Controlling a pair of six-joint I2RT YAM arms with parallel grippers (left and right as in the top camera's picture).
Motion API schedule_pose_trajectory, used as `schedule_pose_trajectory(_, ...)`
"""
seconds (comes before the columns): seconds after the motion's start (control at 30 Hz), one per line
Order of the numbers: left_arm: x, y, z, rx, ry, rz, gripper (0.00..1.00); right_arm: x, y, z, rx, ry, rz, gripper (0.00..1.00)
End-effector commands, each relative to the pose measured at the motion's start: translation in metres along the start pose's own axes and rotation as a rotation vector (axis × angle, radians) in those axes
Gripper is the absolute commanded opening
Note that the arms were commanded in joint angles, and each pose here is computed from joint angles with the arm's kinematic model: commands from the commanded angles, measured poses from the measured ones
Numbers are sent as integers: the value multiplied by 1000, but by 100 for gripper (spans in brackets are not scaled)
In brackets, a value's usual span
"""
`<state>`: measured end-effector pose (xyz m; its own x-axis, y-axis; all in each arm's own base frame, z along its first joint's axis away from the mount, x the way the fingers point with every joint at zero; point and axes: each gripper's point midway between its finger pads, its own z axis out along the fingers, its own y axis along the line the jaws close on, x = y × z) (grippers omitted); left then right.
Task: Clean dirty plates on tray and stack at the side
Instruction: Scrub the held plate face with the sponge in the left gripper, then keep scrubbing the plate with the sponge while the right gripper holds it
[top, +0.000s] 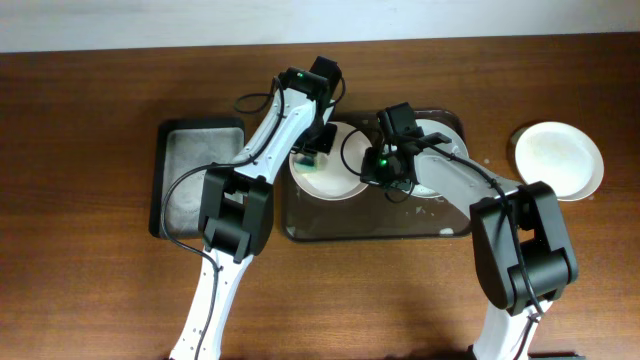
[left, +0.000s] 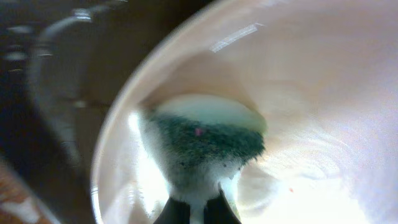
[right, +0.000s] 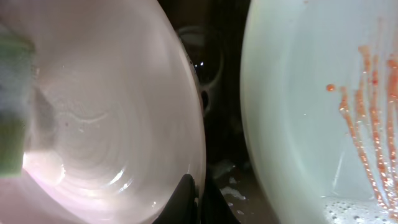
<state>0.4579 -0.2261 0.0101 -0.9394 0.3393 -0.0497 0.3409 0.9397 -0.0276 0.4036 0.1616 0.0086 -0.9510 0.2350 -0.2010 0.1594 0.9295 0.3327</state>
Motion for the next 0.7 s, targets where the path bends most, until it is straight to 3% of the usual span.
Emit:
schedule_pose_trajectory(0.0,25,-58,17,284,99,176,0,9,-6,7,27,26,-35,4)
schedule_pose_trajectory(0.1,34,-70,11,379,119,254,0,9,-6,7,27,26,-35,4)
schedule_pose_trajectory(0.27,42,-68,10,381,146,275,0,9,-6,7,27,26,-35,4)
schedule_pose_trajectory(0.4,40,-60,10,384,143,254,0,9,-6,7,27,26,-35,4)
schedule_pose_trajectory(0.5,31,-46,12,359,130,147,0,9,-6,7,27,26,-35,4)
schedule_pose_trajectory(0.57,24,-19,19,223,124,-1,0,9,-6,7,27,26,-35,4)
schedule_pose_trajectory(0.67,19,45,22,-151,78,-302,0,9,-6,7,27,26,-35,4)
